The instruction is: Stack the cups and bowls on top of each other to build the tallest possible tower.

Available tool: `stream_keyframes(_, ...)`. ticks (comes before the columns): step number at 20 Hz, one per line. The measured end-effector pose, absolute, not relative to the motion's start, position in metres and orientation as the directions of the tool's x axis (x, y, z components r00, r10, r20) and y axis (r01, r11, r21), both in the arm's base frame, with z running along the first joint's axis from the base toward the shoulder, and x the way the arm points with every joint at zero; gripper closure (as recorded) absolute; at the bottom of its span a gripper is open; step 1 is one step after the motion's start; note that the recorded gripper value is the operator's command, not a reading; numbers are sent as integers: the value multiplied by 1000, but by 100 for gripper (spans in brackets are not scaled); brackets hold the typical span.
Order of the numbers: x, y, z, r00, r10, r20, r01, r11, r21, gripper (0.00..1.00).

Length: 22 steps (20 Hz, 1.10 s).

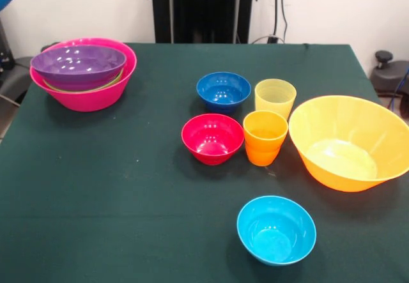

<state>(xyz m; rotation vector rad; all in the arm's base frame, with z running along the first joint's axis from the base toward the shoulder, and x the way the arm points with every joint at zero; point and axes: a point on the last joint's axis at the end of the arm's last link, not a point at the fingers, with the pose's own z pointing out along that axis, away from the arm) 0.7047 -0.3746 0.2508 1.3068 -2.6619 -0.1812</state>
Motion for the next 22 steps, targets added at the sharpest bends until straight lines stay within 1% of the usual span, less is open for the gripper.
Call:
stream_keyframes(7,632,-421,239,-694,-715,-89,-704,648,290,100)
stream_keyframes(12,599,-430,240,-729,-653,-205,-676,639,367,100)
stream_keyframes(14,592,-427,239,-731,-636,-247,-676,630,382,100)
stream_keyframes(15,588,-418,239,-726,-624,-289,-685,617,389,100)
stream_keyframes(19,589,-396,239,-703,-624,-341,-710,589,386,100)
stream_keyframes(22,591,-365,243,-663,-640,-388,-748,550,371,100)
